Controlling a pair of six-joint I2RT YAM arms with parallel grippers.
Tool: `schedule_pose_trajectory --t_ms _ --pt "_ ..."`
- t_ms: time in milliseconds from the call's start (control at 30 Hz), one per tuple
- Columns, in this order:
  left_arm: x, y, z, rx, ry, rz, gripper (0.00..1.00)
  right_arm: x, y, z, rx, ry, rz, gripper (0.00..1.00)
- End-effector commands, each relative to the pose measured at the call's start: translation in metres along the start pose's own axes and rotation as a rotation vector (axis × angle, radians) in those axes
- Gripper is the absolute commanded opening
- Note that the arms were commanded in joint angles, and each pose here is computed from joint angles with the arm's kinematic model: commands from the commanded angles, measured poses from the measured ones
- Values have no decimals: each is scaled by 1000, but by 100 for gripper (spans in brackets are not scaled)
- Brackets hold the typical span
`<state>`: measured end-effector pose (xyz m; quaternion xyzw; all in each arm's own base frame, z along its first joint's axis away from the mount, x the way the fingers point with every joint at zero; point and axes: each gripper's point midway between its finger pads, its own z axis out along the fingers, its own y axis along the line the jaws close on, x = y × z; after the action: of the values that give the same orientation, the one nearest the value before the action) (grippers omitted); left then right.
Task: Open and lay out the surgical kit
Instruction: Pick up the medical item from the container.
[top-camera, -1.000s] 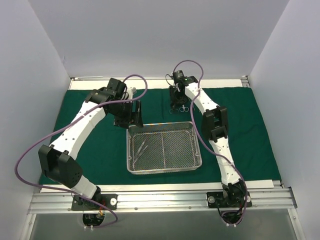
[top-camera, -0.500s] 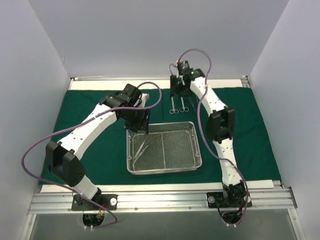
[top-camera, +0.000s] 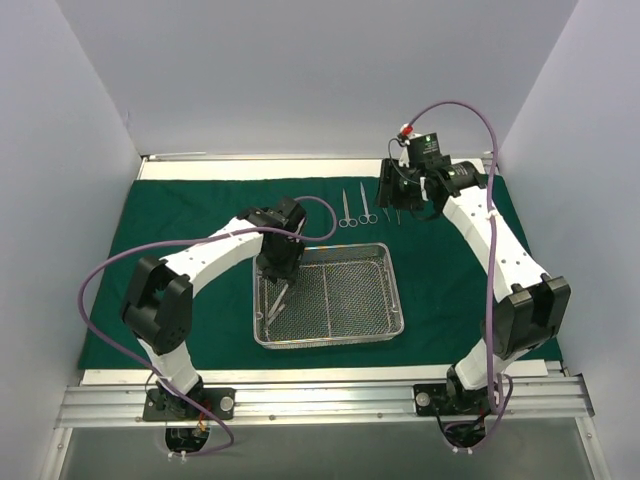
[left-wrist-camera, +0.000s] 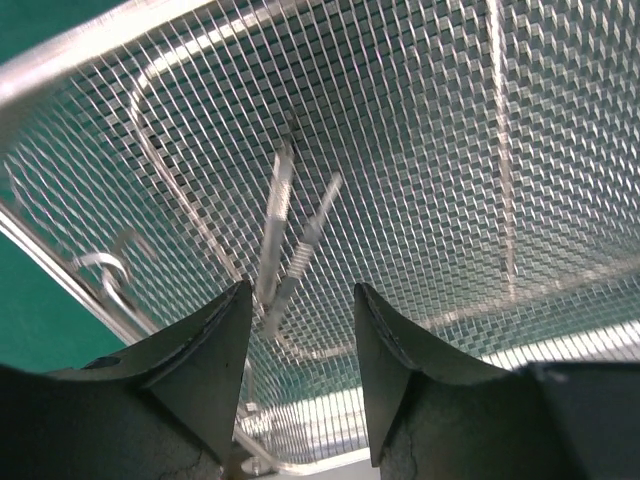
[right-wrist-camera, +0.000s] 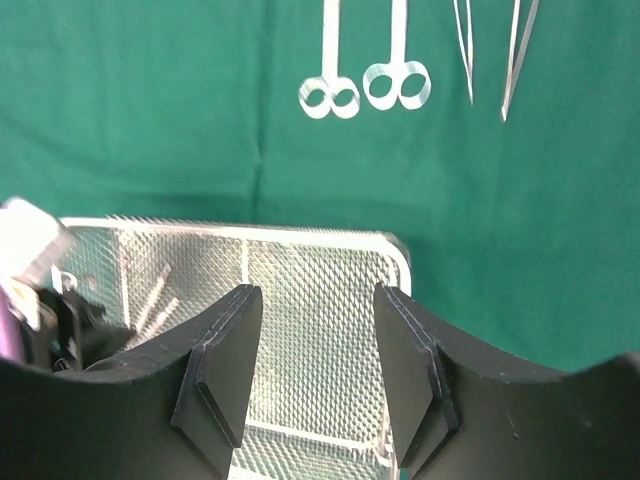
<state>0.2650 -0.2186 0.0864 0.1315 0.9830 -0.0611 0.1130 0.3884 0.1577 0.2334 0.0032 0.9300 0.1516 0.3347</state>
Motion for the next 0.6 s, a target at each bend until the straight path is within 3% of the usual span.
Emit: schedule_pose_trajectory --t_ms 0,567 --pt "-23 5 12 -48 -85 14 53 14 -12 -3 22 15 31 49" --pt "-36 9 64 -66 -54 52 46 26 -21 -28 37 3 28 49"
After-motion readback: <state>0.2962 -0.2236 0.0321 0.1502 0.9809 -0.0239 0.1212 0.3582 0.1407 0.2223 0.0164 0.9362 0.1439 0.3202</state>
